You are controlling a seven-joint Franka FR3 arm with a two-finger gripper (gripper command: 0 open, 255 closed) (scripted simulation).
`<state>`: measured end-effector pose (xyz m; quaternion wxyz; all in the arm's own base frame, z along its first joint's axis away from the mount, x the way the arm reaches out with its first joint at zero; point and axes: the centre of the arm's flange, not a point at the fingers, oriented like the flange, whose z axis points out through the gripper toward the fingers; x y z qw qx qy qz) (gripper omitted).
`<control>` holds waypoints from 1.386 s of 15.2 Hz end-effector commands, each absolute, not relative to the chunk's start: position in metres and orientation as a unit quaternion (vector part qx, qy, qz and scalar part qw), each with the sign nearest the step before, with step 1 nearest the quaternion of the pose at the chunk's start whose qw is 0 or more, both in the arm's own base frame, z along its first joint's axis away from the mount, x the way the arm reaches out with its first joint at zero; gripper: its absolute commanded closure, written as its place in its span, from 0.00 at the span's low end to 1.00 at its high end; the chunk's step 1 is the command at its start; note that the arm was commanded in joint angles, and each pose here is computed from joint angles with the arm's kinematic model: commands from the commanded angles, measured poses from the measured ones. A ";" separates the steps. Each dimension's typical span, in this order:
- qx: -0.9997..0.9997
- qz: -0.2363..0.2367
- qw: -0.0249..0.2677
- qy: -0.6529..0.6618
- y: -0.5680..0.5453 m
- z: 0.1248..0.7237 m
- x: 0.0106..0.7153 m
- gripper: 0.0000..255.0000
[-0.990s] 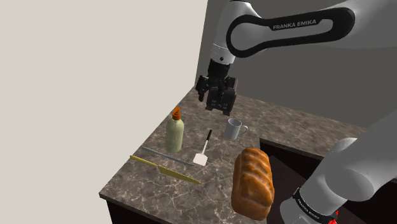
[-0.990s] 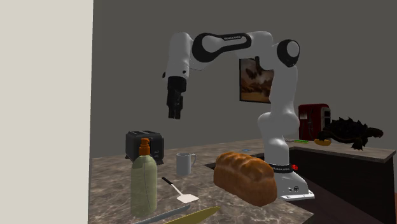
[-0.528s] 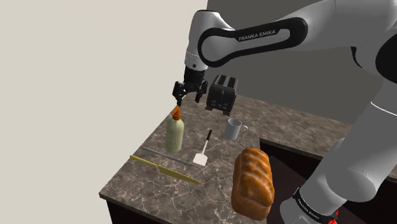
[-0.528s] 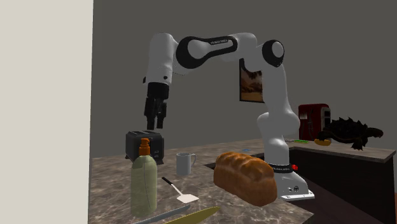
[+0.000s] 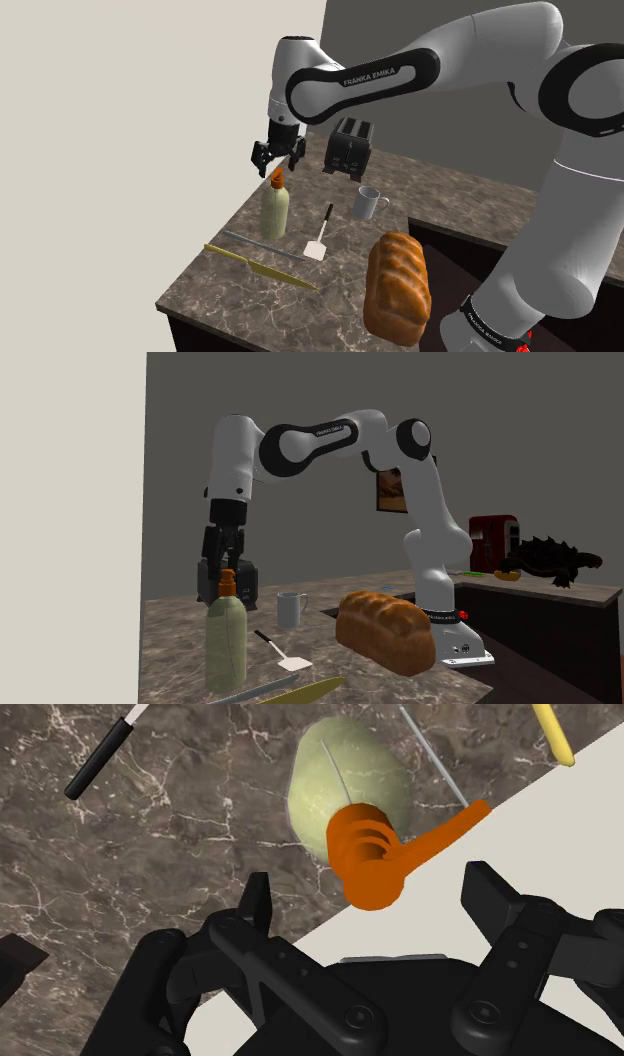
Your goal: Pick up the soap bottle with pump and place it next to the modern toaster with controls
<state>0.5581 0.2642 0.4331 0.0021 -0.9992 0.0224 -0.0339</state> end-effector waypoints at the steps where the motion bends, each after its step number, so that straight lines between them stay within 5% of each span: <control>1: -0.999 -0.034 0.002 0.022 0.265 0.422 0.559 0.00; 11: -0.999 -0.034 0.002 0.022 0.265 0.414 0.560 0.00; 12: -0.999 -0.034 0.002 0.022 0.265 0.414 0.560 1.00; 21: -0.999 -0.034 0.002 0.022 0.265 0.414 0.560 1.00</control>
